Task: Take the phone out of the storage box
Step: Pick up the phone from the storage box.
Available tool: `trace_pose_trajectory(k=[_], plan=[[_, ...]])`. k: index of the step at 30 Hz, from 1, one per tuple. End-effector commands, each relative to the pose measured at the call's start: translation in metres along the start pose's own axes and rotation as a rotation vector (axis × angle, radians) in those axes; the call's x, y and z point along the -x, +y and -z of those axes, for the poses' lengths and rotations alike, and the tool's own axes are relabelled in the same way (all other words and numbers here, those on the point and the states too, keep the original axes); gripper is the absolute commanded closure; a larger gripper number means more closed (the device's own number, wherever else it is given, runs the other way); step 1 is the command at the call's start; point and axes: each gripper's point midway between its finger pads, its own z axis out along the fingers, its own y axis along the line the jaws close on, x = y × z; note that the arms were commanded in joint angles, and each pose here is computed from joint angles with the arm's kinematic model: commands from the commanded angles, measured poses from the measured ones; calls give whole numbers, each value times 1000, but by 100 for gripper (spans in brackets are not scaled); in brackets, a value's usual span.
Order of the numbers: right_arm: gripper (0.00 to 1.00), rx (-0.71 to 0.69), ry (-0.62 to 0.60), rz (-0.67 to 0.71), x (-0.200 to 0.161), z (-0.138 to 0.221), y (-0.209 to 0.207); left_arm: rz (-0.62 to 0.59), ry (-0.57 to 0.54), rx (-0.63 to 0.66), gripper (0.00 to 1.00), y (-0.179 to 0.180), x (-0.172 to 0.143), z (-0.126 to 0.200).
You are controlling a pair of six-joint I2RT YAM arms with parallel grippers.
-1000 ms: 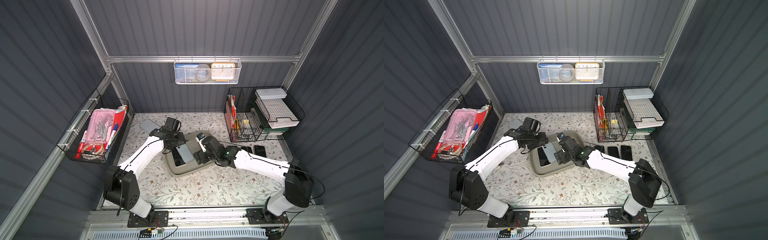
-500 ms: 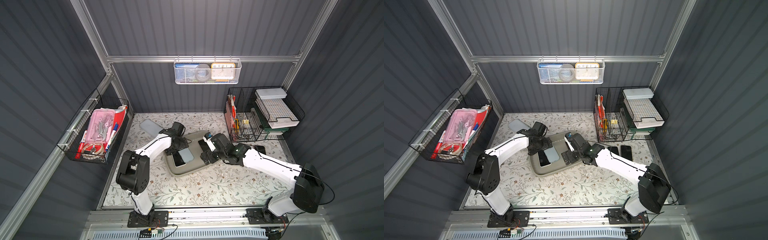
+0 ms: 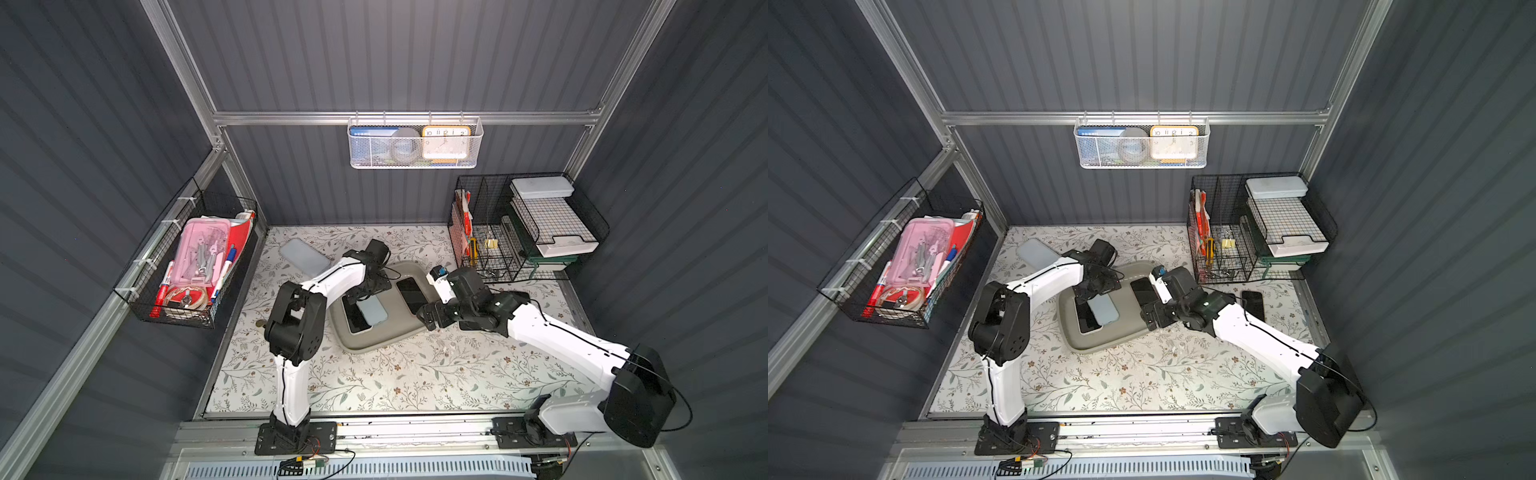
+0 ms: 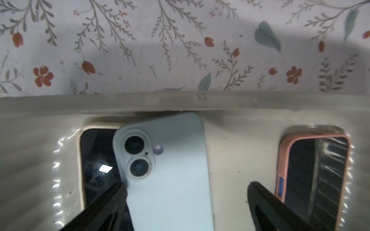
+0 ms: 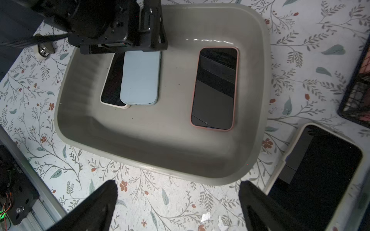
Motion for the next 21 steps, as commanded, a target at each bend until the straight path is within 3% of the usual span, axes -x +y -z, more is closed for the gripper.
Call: trace_pose_trajectory(k=[1,17,21], plan=[[1,25,-3,-22,-4,1,-4,15,49,136,1,23,-9,-8],[1,18,-15,-75,-10,4,-27,-41,115,239,3,29,-15,-32],[1,5,-35,-79,-8,9,-31,-47,117,240,8,31,-17,-32]])
